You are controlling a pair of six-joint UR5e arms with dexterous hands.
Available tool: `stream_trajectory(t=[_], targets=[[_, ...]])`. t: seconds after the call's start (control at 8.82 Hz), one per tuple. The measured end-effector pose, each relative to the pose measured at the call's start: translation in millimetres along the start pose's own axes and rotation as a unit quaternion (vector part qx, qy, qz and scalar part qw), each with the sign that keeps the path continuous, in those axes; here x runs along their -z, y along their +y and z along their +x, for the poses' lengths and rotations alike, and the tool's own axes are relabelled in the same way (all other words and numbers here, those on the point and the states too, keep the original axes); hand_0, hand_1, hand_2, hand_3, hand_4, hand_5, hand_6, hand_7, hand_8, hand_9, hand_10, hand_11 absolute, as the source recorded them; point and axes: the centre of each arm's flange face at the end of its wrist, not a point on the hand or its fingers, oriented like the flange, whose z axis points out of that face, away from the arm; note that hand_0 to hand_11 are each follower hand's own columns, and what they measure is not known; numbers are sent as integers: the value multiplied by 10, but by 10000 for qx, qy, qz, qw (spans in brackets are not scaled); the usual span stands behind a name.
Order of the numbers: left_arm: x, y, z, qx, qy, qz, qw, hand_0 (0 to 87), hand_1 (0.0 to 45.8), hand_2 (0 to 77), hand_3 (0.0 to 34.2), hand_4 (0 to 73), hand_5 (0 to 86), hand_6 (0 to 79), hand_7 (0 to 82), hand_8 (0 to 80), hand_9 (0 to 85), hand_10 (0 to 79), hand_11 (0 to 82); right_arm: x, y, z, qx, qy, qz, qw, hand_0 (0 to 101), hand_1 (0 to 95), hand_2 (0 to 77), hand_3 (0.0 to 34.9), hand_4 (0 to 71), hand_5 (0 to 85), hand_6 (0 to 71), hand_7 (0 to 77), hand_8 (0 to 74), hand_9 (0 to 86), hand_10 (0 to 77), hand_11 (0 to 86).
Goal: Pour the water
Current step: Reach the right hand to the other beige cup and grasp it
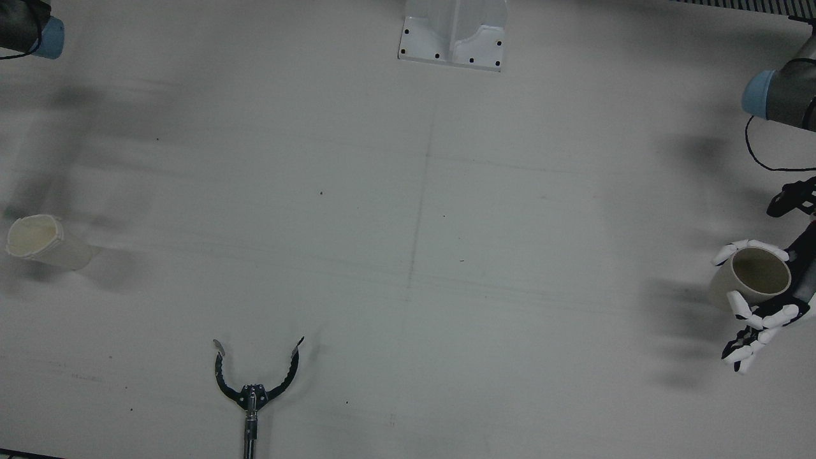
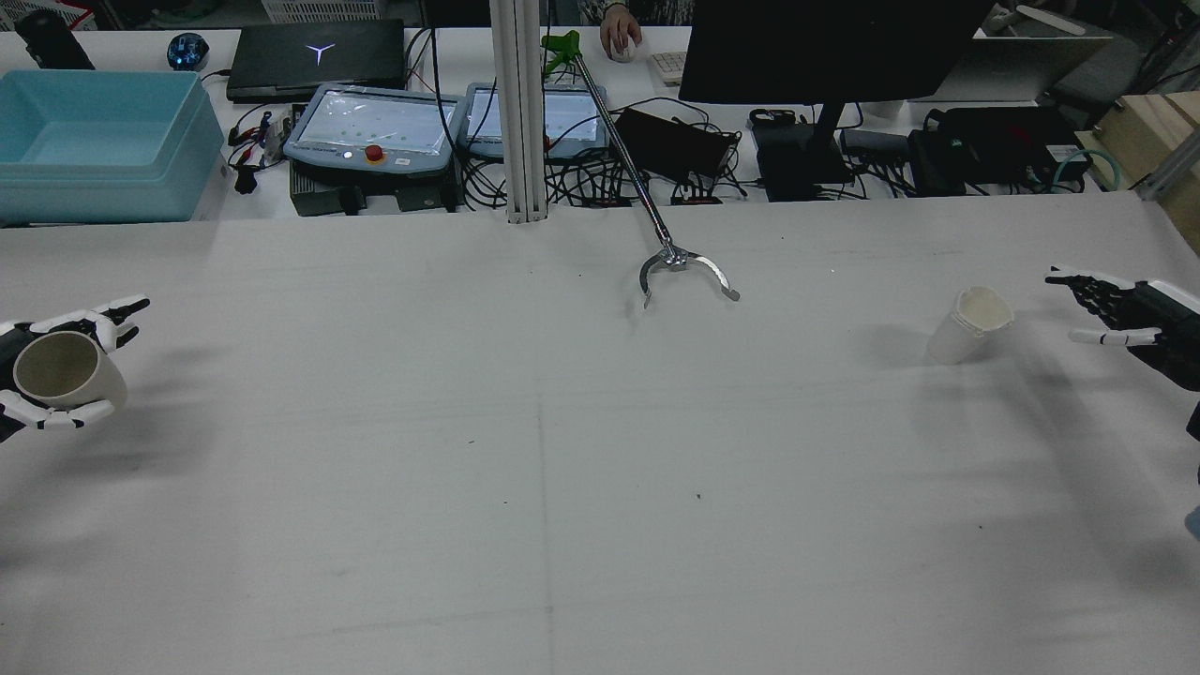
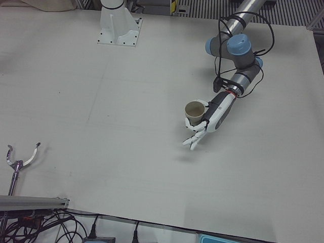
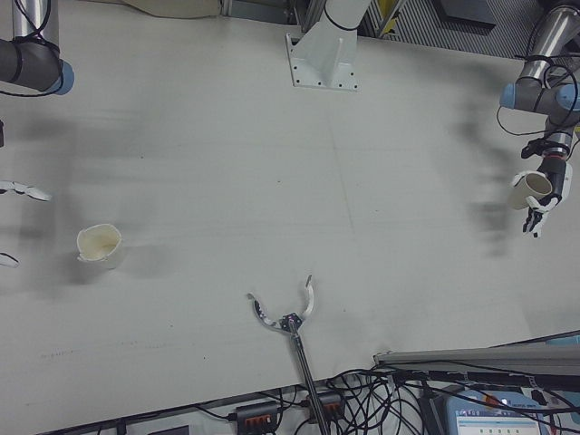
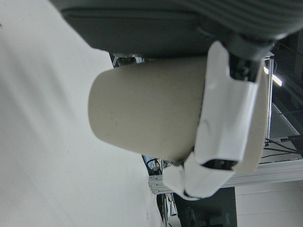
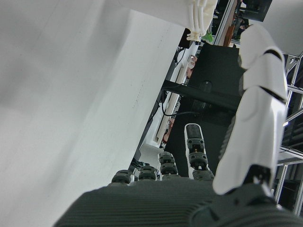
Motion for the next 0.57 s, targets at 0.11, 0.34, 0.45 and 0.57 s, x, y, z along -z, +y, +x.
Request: stream_trajectory(t=[0.11, 0.34, 0.45, 0.57], targets=[[21, -12, 8, 7, 35, 1, 10000, 715, 213, 404, 0, 311, 567, 55, 147, 5, 44, 44, 93, -50, 36, 58, 170, 72, -18, 9998, 508, 207, 164, 5, 49, 213, 54, 98, 11, 49, 5, 11], [58, -35, 20, 18, 112, -8, 9999, 717, 213, 404, 0, 311, 567, 55, 147, 5, 38, 44, 76, -67, 53, 136, 520, 193, 41, 9985, 515, 213, 180, 5, 65, 229, 54, 114, 11, 49, 5, 11], [62, -37, 21, 25, 134, -26, 9999, 717, 213, 404, 0, 311, 567, 55, 147, 5, 38, 44, 76, -75, 61, 157, 635, 221, 57, 9977, 515, 213, 180, 5, 65, 229, 54, 114, 11, 44, 5, 11], [62, -43, 24, 29, 165, -35, 9999, 716, 213, 404, 0, 311, 567, 55, 142, 5, 38, 44, 82, -113, 87, 158, 705, 223, 51, 9972, 515, 213, 180, 5, 65, 229, 54, 114, 11, 44, 5, 11]])
